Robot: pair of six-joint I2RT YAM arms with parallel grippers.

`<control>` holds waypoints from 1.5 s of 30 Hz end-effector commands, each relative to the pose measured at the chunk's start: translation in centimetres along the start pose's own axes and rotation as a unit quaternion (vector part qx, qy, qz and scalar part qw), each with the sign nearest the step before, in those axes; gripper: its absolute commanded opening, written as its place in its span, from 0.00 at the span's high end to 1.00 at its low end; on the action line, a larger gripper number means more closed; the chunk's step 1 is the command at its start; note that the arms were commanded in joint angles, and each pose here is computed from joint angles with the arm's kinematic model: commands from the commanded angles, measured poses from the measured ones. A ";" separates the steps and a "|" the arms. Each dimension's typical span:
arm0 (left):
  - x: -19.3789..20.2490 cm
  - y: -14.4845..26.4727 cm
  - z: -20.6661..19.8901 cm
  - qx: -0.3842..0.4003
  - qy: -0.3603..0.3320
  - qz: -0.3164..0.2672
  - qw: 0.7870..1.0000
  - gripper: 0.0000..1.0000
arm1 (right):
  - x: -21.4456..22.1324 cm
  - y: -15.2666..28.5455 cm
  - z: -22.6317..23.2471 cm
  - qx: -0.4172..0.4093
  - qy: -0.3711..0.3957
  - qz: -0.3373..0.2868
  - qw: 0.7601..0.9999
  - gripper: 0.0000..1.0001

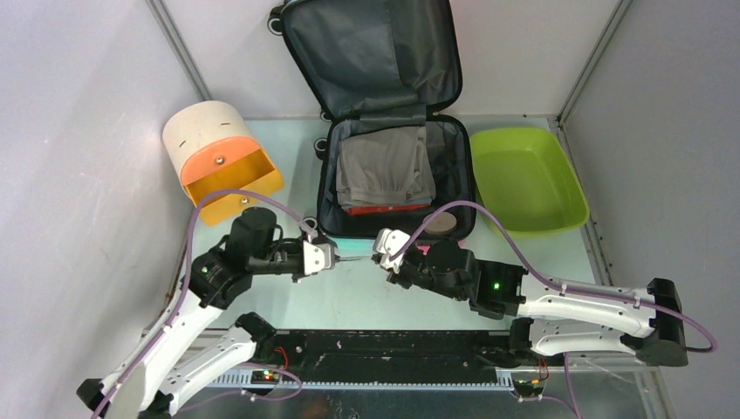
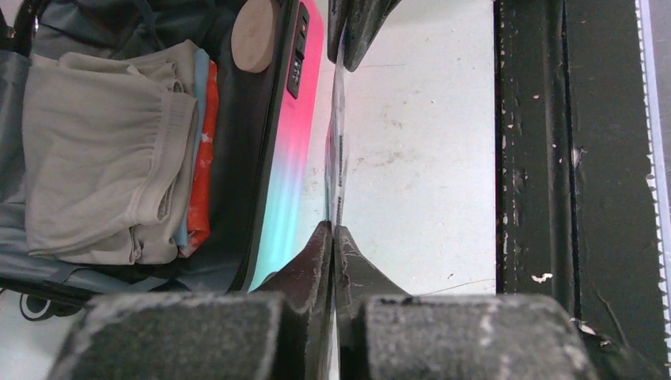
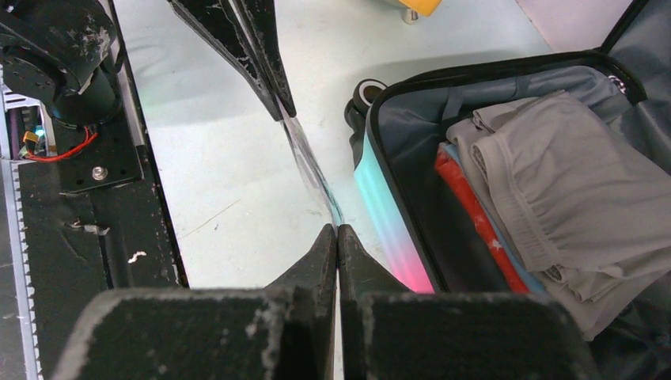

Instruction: Open, take out, and arrange the luggage

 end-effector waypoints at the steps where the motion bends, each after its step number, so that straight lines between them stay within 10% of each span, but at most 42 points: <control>1: -0.3 0.1 1.2 -0.017 0.005 0.017 1.000 0.99 | -3.4 0.7 -0.3 0.013 -0.012 -0.052 0.998 1.00; 6: 0.1 1.1 3.0 -0.077 0.001 0.062 0.995 1.00 | -3.2 1.2 -1.1 0.046 -0.029 -0.047 0.997 0.76; 13: 1.5 4.7 6.6 -0.209 -0.053 0.160 0.963 1.00 | -2.3 2.7 -2.9 0.110 -0.038 -0.041 0.992 0.02; 26: 6.2 14.0 13.9 -0.367 -0.122 0.343 0.856 1.00 | -0.1 6.3 -5.0 0.151 -0.062 -0.053 0.985 0.00; 45: 16.0 14.7 18.6 -0.376 -0.072 0.435 0.815 0.90 | -0.1 8.9 -6.4 0.171 -0.060 -0.082 0.980 0.01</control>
Point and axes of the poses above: each gripper's point midway between its finger pads, its own y axis back along the fingers, its own z axis along the line the jaws close on, x = y × z, the point moved 5 cm from there along y, back along the fingers, and after that the axes turned 9 degrees about -y, right-handed, at the moved point
